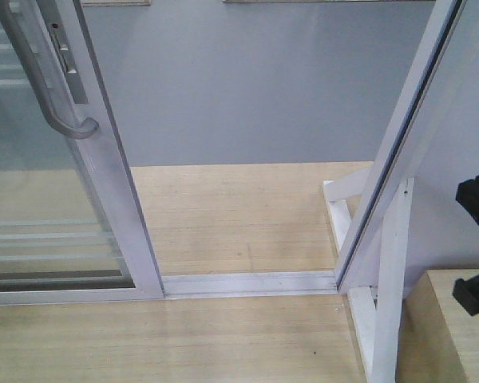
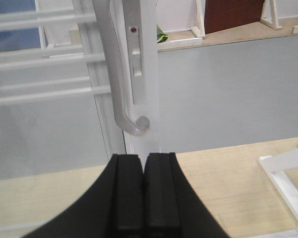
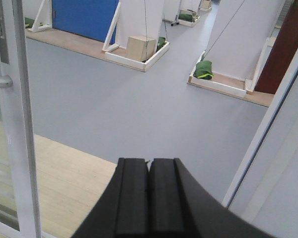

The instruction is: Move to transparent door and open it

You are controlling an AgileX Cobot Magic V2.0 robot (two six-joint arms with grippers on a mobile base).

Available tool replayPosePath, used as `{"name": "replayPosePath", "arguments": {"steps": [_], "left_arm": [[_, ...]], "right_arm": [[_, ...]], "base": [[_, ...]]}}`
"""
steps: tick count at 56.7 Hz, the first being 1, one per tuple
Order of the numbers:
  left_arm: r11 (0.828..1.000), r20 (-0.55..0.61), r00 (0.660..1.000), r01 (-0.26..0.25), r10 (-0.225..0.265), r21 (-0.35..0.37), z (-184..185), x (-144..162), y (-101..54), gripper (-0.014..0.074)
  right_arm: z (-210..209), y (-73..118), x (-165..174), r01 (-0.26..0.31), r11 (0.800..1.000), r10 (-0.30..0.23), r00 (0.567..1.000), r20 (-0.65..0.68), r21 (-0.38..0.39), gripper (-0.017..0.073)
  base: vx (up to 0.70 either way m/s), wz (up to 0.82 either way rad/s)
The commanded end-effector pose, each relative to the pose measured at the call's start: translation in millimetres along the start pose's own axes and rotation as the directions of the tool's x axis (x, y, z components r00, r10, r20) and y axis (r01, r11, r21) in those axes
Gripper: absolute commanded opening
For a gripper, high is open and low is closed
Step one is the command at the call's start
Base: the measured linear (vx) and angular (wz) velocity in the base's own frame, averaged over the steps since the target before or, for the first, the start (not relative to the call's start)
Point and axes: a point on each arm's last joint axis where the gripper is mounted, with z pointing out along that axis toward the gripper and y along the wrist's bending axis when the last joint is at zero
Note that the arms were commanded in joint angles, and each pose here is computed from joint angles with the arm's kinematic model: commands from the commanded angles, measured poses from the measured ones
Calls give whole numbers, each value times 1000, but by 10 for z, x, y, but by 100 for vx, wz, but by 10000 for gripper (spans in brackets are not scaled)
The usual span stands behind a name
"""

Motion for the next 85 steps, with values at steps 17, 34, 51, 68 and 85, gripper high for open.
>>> {"name": "replayPosePath", "arguments": {"steps": [17, 34, 51, 68, 85], "left_arm": [[999, 71, 997, 12, -15, 45, -380, 93, -76, 0], [998, 100, 995, 5, -11, 60, -458, 267, -107, 0], [986, 112, 984, 127, -139, 110, -451, 246, -139, 0], [986, 99, 986, 122, -133, 114, -450, 258, -144, 0], [986, 99, 986, 122, -133, 114, -450, 258, -144, 0]], "right_arm": [[-449, -89, 0, -46, 994, 38, 996, 74, 98, -4], [-445, -62, 189, -32, 993, 11, 983, 182, 115, -4], [-443, -54, 193, -57, 993, 37, 982, 183, 103, -4], [-442, -55, 198, -57, 993, 38, 983, 178, 104, -4], [-442, -55, 198, -57, 993, 38, 983, 178, 104, -4]], "base": [[0, 0], [0, 0], [0, 0], [0, 0], [0, 0]]}}
